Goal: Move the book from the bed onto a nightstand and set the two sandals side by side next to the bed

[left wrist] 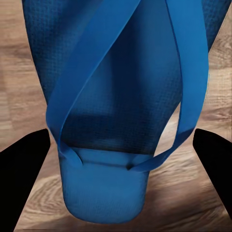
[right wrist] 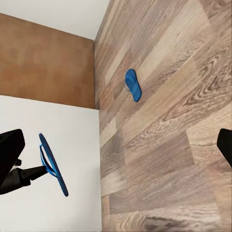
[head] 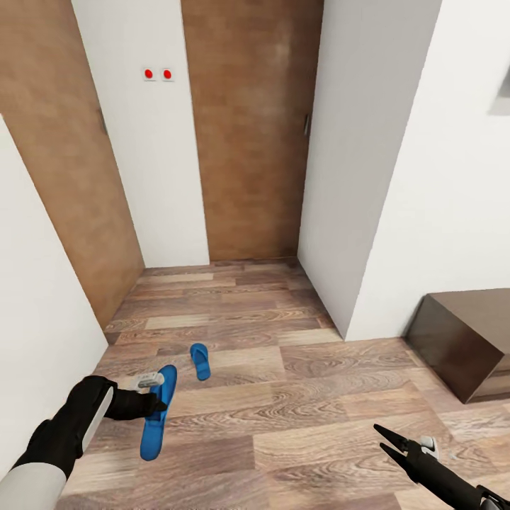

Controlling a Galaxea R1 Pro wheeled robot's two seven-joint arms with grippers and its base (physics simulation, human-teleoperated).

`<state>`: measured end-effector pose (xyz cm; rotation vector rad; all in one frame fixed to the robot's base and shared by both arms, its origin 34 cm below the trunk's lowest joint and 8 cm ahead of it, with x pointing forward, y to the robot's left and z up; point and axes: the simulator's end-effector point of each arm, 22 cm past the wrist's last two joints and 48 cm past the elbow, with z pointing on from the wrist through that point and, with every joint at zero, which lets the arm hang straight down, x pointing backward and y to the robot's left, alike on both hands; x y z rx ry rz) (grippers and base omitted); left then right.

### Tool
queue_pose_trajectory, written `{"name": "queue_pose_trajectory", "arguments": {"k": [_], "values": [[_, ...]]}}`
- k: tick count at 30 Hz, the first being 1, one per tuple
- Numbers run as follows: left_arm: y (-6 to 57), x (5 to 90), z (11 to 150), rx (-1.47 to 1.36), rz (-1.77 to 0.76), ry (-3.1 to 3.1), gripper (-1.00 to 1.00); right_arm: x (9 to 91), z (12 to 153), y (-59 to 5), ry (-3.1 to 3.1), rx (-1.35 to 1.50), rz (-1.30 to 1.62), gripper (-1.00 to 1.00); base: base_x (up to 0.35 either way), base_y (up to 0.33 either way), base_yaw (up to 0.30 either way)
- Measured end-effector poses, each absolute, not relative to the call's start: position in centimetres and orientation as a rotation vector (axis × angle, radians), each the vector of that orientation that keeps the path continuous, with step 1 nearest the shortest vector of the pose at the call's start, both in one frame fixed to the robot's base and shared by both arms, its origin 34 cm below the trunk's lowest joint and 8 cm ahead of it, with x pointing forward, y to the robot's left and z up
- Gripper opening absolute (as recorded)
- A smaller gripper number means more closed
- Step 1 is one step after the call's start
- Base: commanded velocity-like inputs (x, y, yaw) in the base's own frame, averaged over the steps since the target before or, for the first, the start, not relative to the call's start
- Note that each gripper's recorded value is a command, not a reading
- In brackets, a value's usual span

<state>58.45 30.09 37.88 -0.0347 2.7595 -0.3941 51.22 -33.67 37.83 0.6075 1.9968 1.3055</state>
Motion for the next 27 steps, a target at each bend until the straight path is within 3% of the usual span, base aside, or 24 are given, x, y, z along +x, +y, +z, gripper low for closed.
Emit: {"name": "queue_pose_trajectory", "arguments": {"k": [27], "values": [[29.98,58.4,37.69,-0.034,-0.397,2.763,-1.0,51.21,37.73,-33.67,1.998,0.61,1.306,1.0,0.0,0.0,0.206]]}}
